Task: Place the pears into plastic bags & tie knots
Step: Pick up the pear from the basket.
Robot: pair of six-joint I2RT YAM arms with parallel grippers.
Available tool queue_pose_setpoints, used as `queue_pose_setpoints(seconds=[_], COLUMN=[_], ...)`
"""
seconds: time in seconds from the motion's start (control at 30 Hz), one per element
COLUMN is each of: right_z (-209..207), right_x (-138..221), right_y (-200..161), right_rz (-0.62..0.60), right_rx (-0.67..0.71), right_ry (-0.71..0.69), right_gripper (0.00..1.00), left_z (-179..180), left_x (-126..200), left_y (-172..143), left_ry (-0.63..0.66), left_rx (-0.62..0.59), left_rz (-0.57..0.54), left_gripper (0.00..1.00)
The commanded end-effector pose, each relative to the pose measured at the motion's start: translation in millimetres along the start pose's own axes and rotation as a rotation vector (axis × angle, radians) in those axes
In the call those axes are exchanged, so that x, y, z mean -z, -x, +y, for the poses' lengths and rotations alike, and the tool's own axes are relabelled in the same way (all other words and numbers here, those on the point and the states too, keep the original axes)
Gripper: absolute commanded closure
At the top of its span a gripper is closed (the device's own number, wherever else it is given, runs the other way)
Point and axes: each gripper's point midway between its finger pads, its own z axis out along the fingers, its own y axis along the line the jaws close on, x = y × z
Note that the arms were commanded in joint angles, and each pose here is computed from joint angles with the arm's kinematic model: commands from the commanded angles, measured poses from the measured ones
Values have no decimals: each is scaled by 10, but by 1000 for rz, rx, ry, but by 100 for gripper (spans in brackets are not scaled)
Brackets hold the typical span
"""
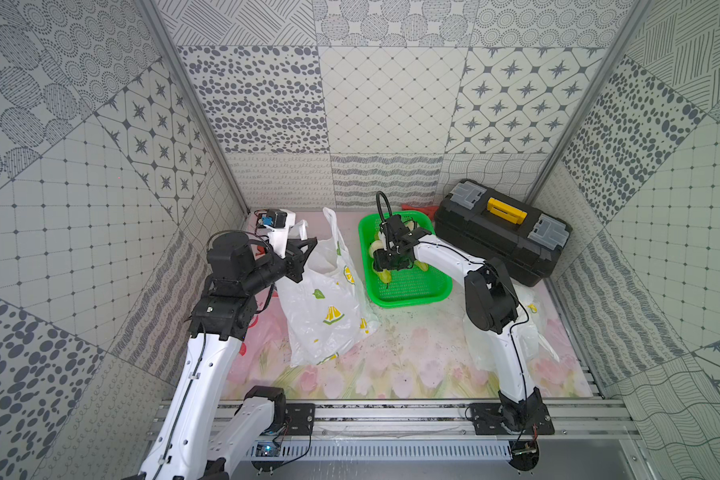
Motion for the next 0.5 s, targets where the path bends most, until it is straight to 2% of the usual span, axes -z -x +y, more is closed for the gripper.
queue_pose_setpoints(seconds=[0.0, 0.17, 0.27, 0.47], right_z=[122, 280, 510, 1449], right_x=[439, 1131, 1571, 2358], right_y=[236, 392, 456, 529], right_rz=[-119, -271, -360, -577], right_rx=[-2, -33, -39, 4], right_ry=[53, 131, 210, 480], right_gripper=[49, 55, 58, 59], left_z=[-63, -68, -76, -92], left_x=[25, 37, 50, 41], left_y=[-23, -119, -136, -152], left_ry=[-37, -37, -36, -47], left_rx=[6, 19, 17, 30], left_rz=[-15, -4, 5, 5], left_gripper=[100, 100, 100, 100])
